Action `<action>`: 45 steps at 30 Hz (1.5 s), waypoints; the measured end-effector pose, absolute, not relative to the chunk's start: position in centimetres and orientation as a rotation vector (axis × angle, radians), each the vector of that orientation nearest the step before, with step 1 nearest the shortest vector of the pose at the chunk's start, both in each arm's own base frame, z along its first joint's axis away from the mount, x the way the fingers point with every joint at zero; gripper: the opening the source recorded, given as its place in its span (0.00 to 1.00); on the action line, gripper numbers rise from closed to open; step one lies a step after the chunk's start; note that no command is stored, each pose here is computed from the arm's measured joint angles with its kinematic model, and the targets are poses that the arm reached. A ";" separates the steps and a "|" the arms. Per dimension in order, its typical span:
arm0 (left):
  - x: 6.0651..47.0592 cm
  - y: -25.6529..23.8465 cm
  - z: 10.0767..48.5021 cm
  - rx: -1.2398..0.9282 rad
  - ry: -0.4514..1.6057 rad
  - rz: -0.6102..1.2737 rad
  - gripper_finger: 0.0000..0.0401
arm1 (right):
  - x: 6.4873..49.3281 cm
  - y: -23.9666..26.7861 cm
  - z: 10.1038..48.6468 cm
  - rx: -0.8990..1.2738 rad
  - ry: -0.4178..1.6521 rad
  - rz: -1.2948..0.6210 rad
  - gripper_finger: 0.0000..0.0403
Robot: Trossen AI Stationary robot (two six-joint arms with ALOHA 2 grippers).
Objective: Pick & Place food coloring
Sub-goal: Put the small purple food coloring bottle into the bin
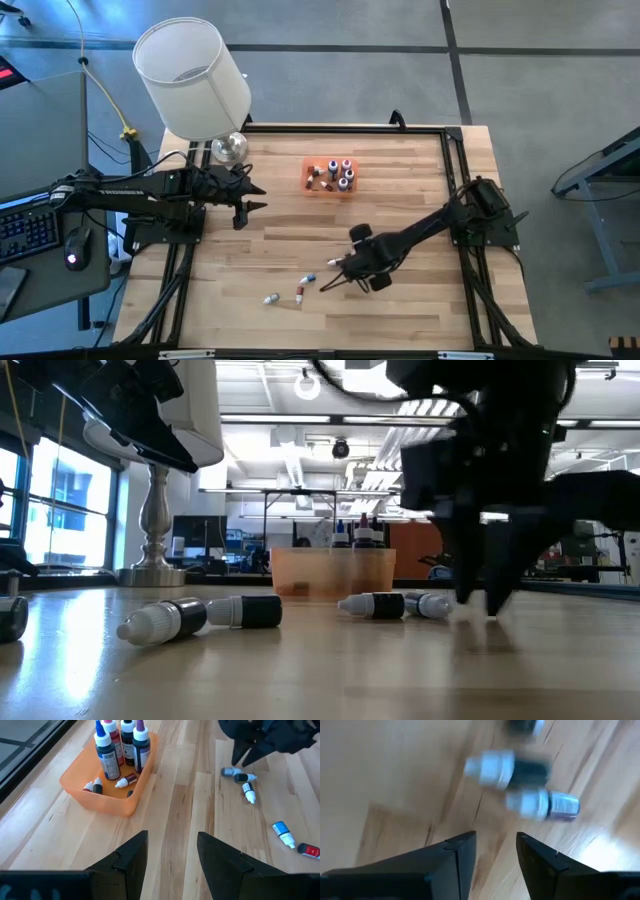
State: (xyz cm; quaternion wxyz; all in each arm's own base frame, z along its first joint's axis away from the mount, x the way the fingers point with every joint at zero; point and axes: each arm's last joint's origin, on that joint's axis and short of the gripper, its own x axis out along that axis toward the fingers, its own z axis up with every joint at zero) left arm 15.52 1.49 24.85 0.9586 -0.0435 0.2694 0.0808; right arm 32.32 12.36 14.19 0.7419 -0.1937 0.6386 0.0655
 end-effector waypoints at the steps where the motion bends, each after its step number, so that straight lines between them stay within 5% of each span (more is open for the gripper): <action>1: 15.5 1.5 24.9 -0.088 0.546 0.164 0.42 | 32.4 12.4 14.1 -0.448 1.378 0.154 0.33; 11: 15.5 1.5 24.9 -0.088 0.546 0.165 0.42 | 32.5 12.6 14.0 -0.588 1.338 0.179 0.33; 25: 15.5 1.5 24.9 -0.088 0.546 0.165 0.42 | 33.8 12.9 16.2 -0.166 1.323 -0.075 0.33; 36: 15.5 1.5 24.9 -0.088 0.544 0.165 0.42 | 33.9 12.0 16.3 -0.925 1.313 0.271 0.33; 45: 15.5 1.5 24.9 -0.088 0.544 0.165 0.42 | 35.4 9.8 16.3 -0.942 1.250 0.443 0.33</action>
